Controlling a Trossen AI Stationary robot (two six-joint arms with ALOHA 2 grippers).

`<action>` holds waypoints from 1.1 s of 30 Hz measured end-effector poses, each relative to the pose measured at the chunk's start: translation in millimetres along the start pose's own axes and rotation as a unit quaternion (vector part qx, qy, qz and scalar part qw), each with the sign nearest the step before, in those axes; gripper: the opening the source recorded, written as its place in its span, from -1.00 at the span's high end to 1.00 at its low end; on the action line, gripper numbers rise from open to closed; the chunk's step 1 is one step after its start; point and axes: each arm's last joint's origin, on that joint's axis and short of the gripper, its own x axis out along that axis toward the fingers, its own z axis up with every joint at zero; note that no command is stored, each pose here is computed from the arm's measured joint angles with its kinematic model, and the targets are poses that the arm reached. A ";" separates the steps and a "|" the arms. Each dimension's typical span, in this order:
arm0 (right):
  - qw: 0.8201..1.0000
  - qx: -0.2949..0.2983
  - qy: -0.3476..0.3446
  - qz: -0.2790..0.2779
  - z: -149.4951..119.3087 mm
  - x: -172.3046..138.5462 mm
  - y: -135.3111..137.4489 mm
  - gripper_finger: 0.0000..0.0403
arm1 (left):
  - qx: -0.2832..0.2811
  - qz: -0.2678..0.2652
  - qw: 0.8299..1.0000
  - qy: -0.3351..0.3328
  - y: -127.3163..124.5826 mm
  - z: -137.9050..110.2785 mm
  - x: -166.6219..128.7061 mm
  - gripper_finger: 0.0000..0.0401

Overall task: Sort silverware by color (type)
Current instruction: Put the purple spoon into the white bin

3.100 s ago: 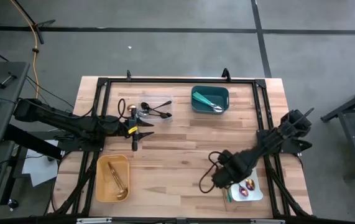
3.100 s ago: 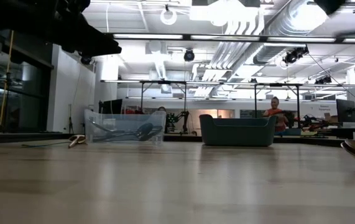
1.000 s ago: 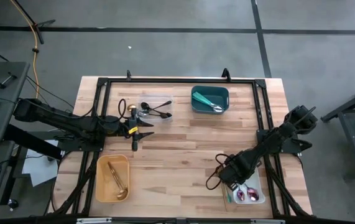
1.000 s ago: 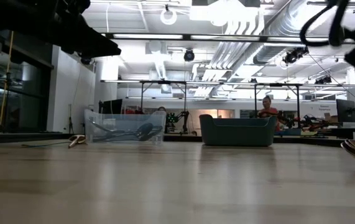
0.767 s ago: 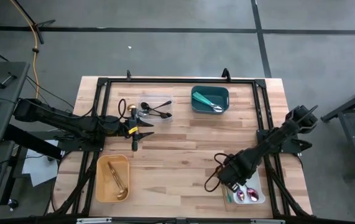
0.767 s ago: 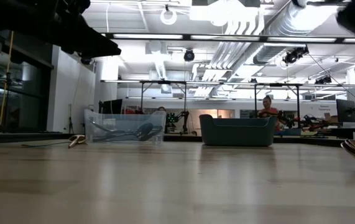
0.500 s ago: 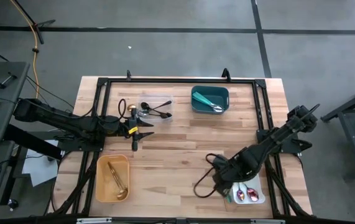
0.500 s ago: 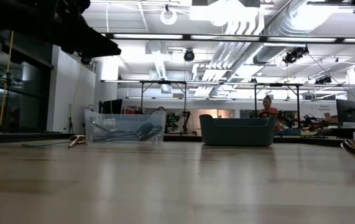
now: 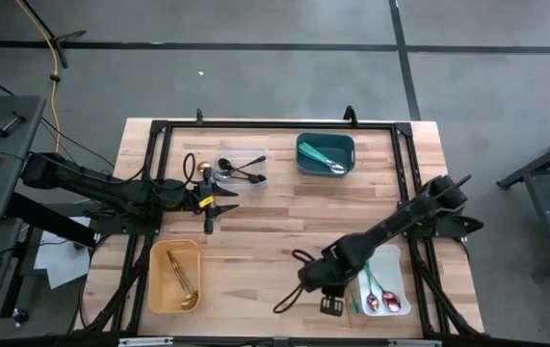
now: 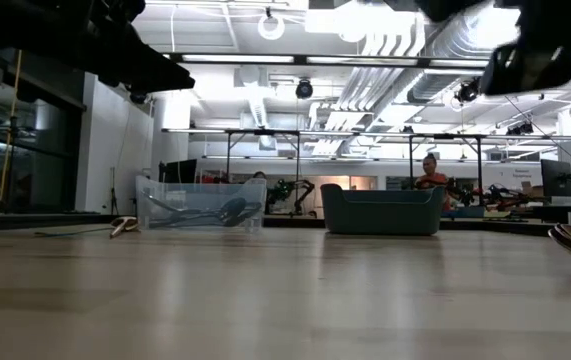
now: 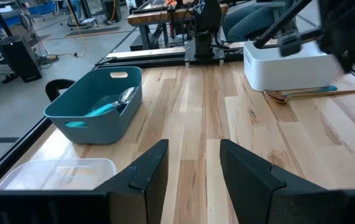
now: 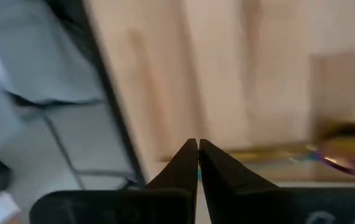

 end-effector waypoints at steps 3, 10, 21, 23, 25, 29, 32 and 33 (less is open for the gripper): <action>0.998 -0.004 0.044 -0.041 -1.9 11.2 -9.3 0.99 | 0.000 0.000 1.000 0.000 0.0 0.0 0.0 0.32; 0.985 -0.026 0.112 -0.128 -4.5 36.2 -25.1 0.99 | 0.000 0.000 1.000 0.000 -0.1 -0.1 0.0 0.32; 0.975 -0.058 0.117 -0.181 -3.3 45.7 -32.2 1.00 | 0.000 0.000 1.000 0.000 0.0 0.0 0.0 0.32; 0.975 -0.059 0.117 -0.181 -3.9 47.3 -32.9 1.00 | -0.001 0.000 1.000 0.000 0.0 0.0 0.0 0.32; 0.974 -0.057 0.122 -0.181 -5.6 49.9 -35.3 1.00 | -0.001 0.000 1.000 0.001 0.0 -0.1 0.0 0.32; 0.973 -0.053 0.137 -0.177 -10.1 55.2 -38.8 1.00 | 0.000 0.000 1.000 0.004 -0.1 -0.7 0.0 0.32; 0.973 -0.065 0.137 -0.175 -12.2 58.1 -38.2 1.00 | 0.000 0.000 1.000 0.005 -0.1 -0.9 0.0 0.32; 0.973 -0.067 0.135 -0.173 -12.4 59.5 -38.2 1.00 | 0.000 0.000 1.000 0.004 0.0 -0.9 0.0 0.32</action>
